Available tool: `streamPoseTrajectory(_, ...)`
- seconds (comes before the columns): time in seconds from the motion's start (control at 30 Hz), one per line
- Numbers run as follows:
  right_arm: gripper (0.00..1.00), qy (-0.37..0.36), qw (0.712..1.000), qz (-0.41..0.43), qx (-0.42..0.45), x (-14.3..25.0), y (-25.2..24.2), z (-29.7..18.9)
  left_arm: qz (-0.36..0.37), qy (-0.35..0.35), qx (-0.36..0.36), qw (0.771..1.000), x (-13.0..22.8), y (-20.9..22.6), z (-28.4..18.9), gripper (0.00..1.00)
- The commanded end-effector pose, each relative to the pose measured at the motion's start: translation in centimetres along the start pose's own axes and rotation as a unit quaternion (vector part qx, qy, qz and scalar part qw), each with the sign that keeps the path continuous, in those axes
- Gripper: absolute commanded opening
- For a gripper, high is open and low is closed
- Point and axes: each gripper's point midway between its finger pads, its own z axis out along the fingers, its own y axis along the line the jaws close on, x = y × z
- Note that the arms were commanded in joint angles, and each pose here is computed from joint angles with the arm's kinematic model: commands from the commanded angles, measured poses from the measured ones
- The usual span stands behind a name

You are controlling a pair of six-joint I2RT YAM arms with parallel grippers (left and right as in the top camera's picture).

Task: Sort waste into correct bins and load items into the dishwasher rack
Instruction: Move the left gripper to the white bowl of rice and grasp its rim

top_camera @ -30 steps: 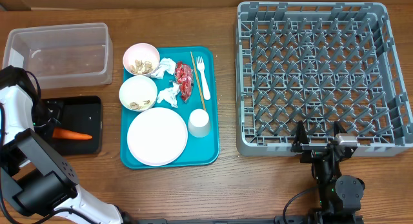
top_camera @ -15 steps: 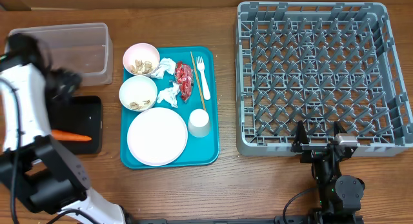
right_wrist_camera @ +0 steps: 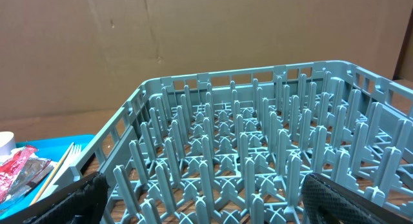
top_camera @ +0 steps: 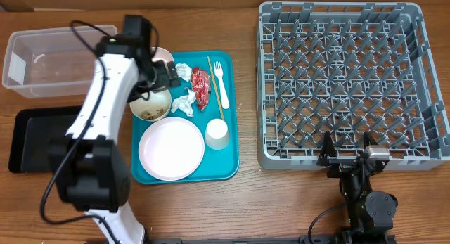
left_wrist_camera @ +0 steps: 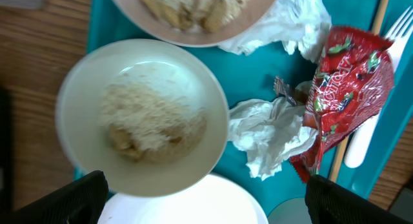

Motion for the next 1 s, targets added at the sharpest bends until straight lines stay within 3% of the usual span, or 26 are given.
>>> streamPoseTrajectory(0.0,1.0,-0.003,1.0,0.002,0.004,0.2,-0.1,0.0,0.041,0.02,-0.014,0.999,0.4,-1.0,2.6,1.0)
streamPoseTrajectory(0.3,1.0,-0.003,1.0,0.002,0.004,0.2,-0.1,0.0,0.082,0.051,-0.039,0.995,1.2,-1.0,6.4,0.96)
streamPoseTrajectory(0.7,1.0,-0.003,1.0,0.002,0.004,0.2,-0.1,0.0,0.086,0.045,-0.071,0.993,0.9,0.1,6.8,0.64)
streamPoseTrajectory(0.97,1.0,-0.003,1.0,0.002,0.004,0.2,-0.1,0.0,0.079,0.045,-0.071,0.993,0.9,0.1,6.8,0.65)
